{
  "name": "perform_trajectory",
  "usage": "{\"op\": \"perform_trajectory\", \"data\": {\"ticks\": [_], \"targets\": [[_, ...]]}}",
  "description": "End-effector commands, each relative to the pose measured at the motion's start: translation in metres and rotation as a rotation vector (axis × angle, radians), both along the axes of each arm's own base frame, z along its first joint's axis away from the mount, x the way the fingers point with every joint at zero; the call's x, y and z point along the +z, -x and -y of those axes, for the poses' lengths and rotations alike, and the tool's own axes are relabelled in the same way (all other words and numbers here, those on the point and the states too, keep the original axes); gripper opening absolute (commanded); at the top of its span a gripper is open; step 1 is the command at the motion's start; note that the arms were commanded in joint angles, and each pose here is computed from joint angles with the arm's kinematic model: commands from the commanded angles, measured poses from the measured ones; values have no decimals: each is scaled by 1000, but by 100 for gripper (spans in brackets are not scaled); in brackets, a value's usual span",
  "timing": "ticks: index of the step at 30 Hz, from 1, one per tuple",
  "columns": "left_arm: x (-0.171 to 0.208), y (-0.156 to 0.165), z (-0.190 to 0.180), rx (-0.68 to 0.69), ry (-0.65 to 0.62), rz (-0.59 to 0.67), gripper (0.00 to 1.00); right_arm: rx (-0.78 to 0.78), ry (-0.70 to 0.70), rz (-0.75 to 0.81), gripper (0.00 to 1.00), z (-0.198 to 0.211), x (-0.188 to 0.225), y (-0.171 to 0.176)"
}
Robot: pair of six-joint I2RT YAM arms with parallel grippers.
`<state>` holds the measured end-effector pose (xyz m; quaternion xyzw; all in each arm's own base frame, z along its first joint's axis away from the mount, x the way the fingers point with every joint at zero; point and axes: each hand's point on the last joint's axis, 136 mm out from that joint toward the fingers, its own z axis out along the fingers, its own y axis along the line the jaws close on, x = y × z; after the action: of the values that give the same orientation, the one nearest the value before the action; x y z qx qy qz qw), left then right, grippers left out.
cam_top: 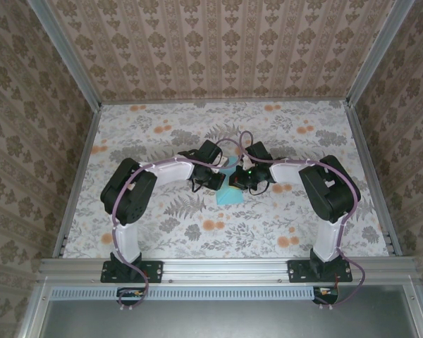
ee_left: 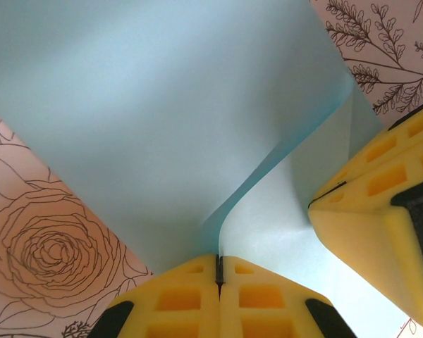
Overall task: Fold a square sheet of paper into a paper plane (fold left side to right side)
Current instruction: Fold the triangle a second time at the center of the table.
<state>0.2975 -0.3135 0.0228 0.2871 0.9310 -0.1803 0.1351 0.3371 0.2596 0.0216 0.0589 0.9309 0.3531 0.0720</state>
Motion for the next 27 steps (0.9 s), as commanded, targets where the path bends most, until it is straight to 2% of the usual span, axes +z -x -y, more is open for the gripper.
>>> {"op": "perform_trajectory", "data": {"ticks": [1,11,19,23,27], "targets": [[-13,9,-4,-23,-44,-25,3,14,69,-34,3,7,-15,6],[5,2,1,-24,-22,4,5,6,131,-94,3,17,-29,16],[60,-10,1,12,55,65,24,1,147,-111,3,21,-34,20],[76,-1,-5,34,114,32,28,1,143,-105,3,20,-33,19],[81,25,5,20,245,-83,26,3,141,-106,3,19,-33,19]]}}
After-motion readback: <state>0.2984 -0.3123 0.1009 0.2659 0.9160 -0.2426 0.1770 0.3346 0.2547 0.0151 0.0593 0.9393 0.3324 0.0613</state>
